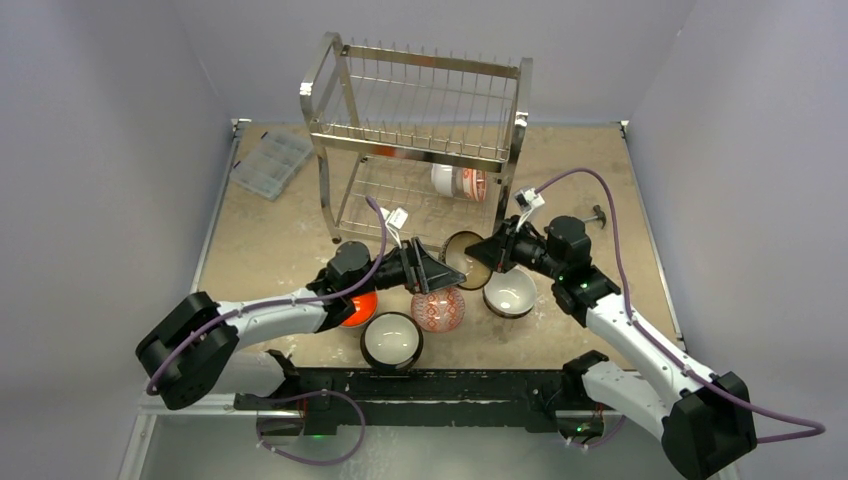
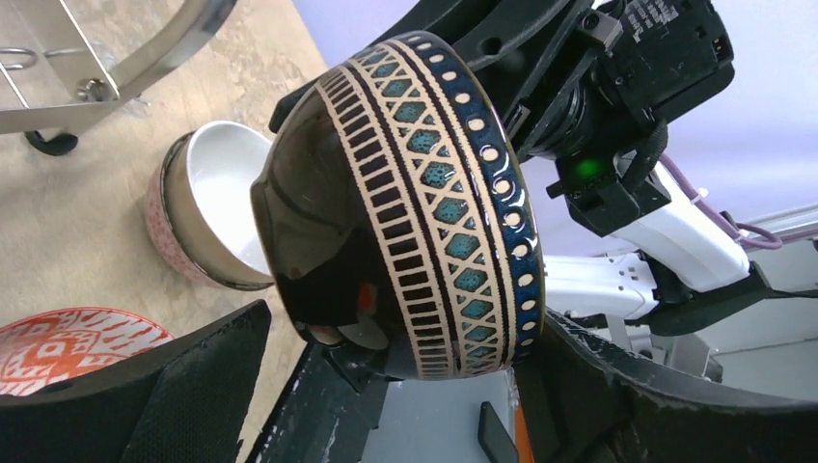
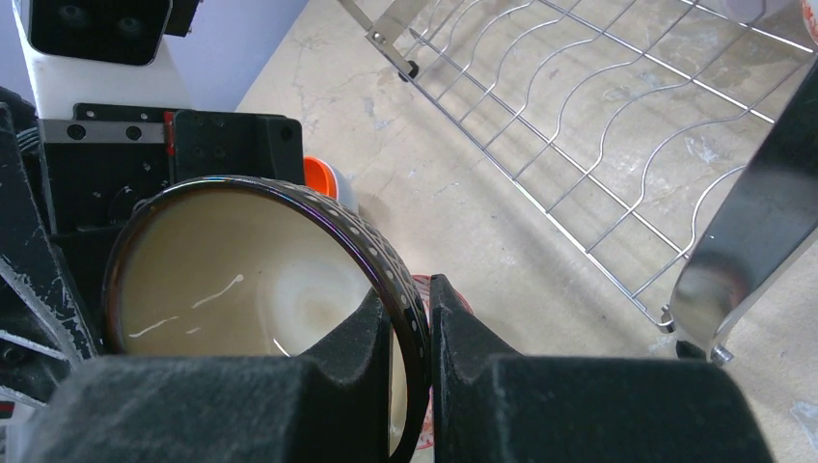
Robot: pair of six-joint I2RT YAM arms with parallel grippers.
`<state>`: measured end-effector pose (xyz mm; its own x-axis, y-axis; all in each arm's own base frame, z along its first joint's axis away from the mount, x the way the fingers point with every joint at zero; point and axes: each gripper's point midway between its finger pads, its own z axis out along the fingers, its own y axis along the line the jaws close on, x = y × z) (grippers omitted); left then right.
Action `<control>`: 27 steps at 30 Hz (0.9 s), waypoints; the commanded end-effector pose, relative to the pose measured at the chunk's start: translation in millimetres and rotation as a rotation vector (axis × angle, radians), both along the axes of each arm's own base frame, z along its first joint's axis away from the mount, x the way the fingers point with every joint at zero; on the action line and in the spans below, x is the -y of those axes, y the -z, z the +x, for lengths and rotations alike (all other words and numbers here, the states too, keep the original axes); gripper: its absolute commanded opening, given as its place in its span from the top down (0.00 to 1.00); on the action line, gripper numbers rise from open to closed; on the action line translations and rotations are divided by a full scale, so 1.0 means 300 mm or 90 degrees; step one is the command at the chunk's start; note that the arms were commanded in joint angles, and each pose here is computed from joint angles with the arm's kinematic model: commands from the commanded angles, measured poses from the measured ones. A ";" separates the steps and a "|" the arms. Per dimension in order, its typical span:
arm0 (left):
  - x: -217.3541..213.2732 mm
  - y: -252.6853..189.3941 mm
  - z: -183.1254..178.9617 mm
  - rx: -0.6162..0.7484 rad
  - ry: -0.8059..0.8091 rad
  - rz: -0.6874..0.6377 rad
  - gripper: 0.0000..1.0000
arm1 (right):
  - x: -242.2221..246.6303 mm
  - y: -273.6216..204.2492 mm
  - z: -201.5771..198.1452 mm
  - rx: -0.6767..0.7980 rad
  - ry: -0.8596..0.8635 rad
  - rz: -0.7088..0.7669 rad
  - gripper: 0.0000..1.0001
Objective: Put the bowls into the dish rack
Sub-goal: Place the bowl in the dish rack.
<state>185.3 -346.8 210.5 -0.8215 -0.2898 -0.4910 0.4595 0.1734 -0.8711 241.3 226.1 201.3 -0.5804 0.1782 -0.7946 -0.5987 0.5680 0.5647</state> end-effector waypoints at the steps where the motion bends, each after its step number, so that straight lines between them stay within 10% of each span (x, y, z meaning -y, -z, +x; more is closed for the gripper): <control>1: 0.036 -0.066 0.000 0.015 0.017 -0.041 0.15 | -0.026 -0.152 -0.001 0.078 -0.024 0.060 1.00; 21: 0.030 -0.094 0.068 0.010 -0.051 -0.038 0.15 | -0.020 -0.125 0.008 0.068 -0.014 0.047 1.00; 27: 0.059 -0.105 0.033 0.012 0.004 -0.062 0.68 | -0.019 -0.123 0.020 0.065 -0.005 0.045 1.00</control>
<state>202.0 -355.2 214.2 -0.8253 -0.3534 -0.4405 0.3994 0.1861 -0.8977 246.3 222.5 199.7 -0.5596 0.1728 -0.8106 -0.5998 0.5905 0.5399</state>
